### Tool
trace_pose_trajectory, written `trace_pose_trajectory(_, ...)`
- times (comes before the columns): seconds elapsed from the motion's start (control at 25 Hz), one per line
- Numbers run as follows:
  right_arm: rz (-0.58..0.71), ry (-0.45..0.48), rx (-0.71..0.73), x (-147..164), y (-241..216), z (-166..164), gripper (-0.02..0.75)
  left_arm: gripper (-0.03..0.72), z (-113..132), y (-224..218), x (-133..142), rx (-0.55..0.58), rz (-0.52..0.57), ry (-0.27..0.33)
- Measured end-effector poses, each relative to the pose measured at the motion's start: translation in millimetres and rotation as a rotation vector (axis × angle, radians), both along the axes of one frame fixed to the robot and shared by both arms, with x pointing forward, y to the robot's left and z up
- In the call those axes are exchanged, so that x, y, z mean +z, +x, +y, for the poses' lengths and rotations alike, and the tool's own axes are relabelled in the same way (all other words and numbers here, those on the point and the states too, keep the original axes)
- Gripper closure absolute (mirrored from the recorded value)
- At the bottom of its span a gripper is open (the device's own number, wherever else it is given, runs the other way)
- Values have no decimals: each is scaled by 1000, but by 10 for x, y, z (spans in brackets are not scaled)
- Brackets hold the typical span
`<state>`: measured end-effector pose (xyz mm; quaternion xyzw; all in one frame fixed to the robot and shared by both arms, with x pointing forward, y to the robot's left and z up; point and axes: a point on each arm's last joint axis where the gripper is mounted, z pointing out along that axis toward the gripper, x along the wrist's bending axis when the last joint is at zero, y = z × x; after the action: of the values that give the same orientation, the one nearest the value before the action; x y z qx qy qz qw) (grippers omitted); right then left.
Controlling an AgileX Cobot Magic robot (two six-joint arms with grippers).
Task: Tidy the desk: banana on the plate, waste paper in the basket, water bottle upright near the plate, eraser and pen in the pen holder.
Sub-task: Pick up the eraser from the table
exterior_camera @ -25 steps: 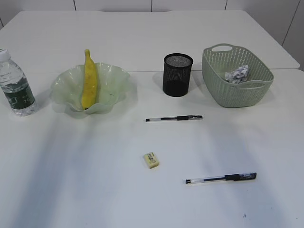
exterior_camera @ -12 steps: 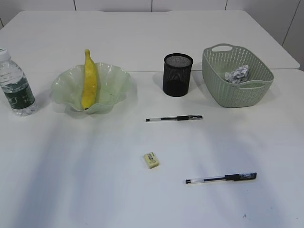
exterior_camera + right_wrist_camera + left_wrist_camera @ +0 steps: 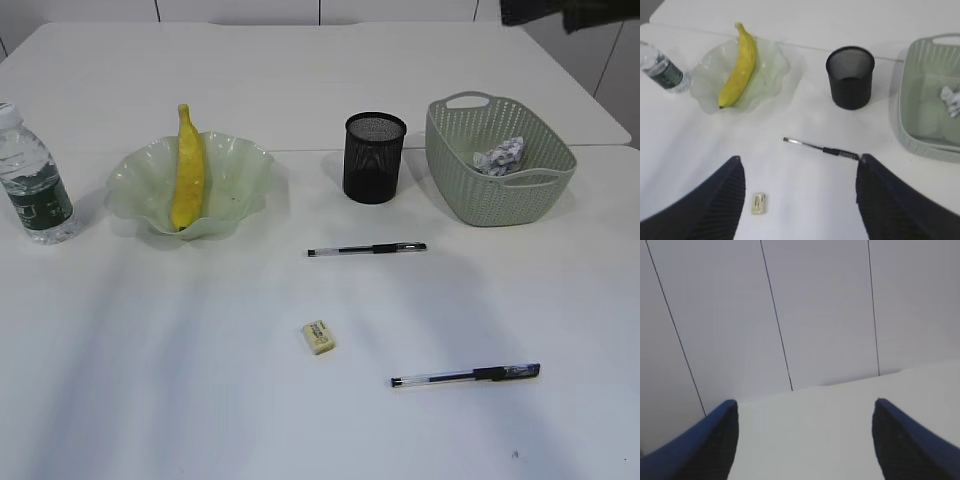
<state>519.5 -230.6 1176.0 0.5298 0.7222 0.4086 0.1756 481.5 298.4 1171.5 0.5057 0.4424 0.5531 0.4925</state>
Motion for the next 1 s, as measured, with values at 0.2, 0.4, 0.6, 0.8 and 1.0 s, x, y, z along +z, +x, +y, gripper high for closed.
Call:
trace_pose_trajectory(0.2,160,-28,61,-153,276,74,224,95,-1,-76,10,-2,31,2)
trace_pose_trajectory(0.4,291,22,118,-296,469,174,224,95,0,-169,68,-3,20,2)
trace_pose_trajectory(0.6,364,96,142,-424,573,252,224,95,0,-231,99,-3,18,6)
trace_pose_trajectory(0.8,372,102,144,-437,580,258,224,95,1,-311,146,-4,6,8)
trace_pose_trajectory(1.0,358,68,162,-446,581,246,224,95,1,-329,147,-4,13,8)
